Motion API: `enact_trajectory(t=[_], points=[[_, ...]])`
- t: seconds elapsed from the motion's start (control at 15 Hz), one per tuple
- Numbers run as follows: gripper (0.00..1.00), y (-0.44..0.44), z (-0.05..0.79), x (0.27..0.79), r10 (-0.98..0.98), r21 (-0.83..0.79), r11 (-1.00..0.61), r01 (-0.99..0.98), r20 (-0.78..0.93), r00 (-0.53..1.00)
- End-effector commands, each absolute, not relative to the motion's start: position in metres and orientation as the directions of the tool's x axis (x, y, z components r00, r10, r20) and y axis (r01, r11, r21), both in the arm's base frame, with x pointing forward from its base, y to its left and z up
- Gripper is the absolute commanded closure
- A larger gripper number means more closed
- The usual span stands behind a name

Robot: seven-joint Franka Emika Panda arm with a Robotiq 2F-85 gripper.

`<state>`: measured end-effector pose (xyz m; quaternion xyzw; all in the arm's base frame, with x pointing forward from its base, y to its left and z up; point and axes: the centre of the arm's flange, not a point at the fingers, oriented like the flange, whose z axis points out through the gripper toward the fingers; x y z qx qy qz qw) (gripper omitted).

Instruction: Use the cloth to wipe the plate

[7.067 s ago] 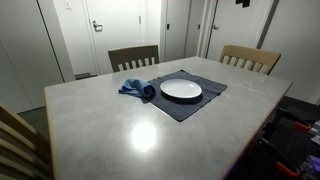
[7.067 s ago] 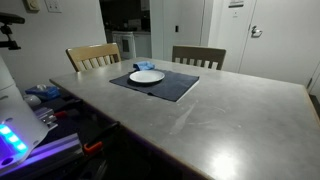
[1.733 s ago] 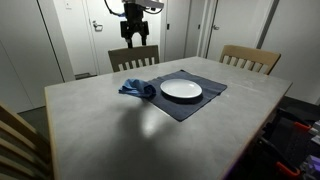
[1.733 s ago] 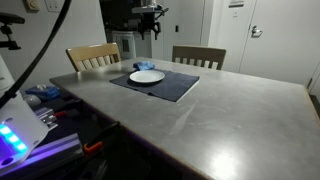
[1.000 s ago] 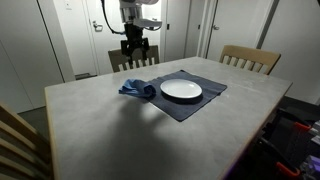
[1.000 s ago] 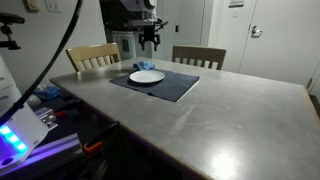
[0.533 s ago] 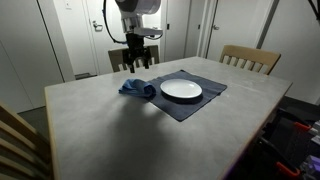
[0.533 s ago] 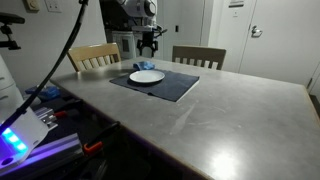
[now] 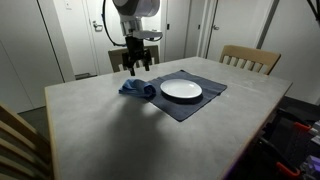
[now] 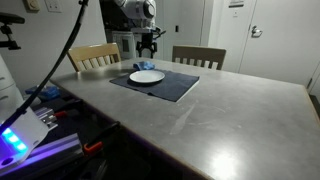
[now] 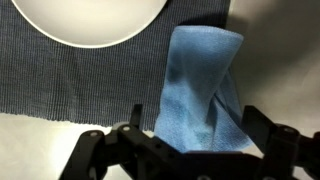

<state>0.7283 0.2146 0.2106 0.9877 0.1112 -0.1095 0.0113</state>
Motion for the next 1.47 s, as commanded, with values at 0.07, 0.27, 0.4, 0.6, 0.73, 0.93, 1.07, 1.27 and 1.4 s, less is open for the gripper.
enact_trajectory(t=[0.07, 0.27, 0.4, 0.6, 0.73, 0.93, 1.07, 1.27, 1.4], points=[[0.0, 0.226, 0.185, 0.719, 0.188, 0.025, -0.98, 0.198, -0.227, 0.956], [0.0, 0.224, 0.171, 0.714, 0.178, 0.026, -0.982, 0.186, -0.201, 0.963], [0.0, 0.219, 0.163, 0.718, 0.173, 0.017, -0.984, 0.179, -0.179, 0.969], [0.0, 0.214, 0.157, 0.72, 0.165, 0.026, -0.985, 0.173, -0.178, 0.97], [0.0, 0.214, 0.154, 0.718, 0.164, 0.03, -0.984, 0.174, -0.202, 0.965], [0.0, 0.22, 0.149, 0.713, 0.15, 0.044, -0.985, 0.164, -0.228, 0.962], [0.0, 0.22, 0.147, 0.711, 0.145, 0.039, -0.987, 0.159, -0.242, 0.96], [0.0, 0.221, 0.146, 0.71, 0.145, 0.036, -0.987, 0.158, -0.235, 0.961], [0.0, 0.22, 0.147, 0.712, 0.145, 0.031, -0.987, 0.156, -0.231, 0.962]])
